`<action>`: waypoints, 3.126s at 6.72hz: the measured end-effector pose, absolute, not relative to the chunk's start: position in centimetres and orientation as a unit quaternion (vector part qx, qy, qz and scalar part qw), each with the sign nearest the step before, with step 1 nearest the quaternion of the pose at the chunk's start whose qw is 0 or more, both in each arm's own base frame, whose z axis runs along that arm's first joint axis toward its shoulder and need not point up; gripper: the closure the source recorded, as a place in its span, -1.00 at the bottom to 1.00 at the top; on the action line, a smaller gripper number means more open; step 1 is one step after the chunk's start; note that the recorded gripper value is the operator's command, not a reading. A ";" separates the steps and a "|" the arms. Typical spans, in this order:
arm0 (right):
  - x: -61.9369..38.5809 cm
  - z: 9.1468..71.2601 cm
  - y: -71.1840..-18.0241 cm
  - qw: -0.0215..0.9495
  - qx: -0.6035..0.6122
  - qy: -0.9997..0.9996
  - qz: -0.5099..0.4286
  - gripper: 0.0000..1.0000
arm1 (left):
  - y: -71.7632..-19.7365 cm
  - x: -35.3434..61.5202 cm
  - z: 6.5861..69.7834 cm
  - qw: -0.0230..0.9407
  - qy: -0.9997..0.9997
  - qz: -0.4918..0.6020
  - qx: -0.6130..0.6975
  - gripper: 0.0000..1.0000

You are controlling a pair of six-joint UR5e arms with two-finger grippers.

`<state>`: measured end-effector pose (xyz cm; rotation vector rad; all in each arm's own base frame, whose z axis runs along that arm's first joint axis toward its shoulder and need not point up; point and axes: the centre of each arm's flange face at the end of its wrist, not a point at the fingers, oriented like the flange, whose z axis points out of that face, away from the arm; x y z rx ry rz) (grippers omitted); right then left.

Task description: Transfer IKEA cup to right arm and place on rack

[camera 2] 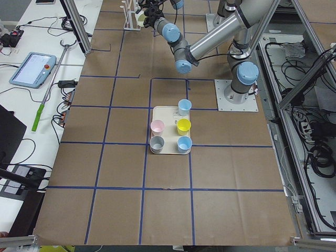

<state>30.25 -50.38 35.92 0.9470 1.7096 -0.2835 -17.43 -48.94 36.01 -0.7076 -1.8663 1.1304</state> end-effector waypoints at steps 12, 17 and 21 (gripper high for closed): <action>25.6 36.9 -52.6 0.553 0.385 0.719 -0.173 0.73 | -48.0 -9.2 37.9 0.417 -0.740 0.480 -0.217 -0.97; 14.4 37.1 -56.6 0.327 0.125 0.796 -0.494 0.80 | -53.8 -8.6 37.1 0.268 -0.867 0.414 -0.064 -0.97; 5.1 34.1 -61.4 0.084 0.005 0.794 -0.602 0.81 | -57.3 -13.5 39.9 0.095 -0.986 0.140 0.000 -0.99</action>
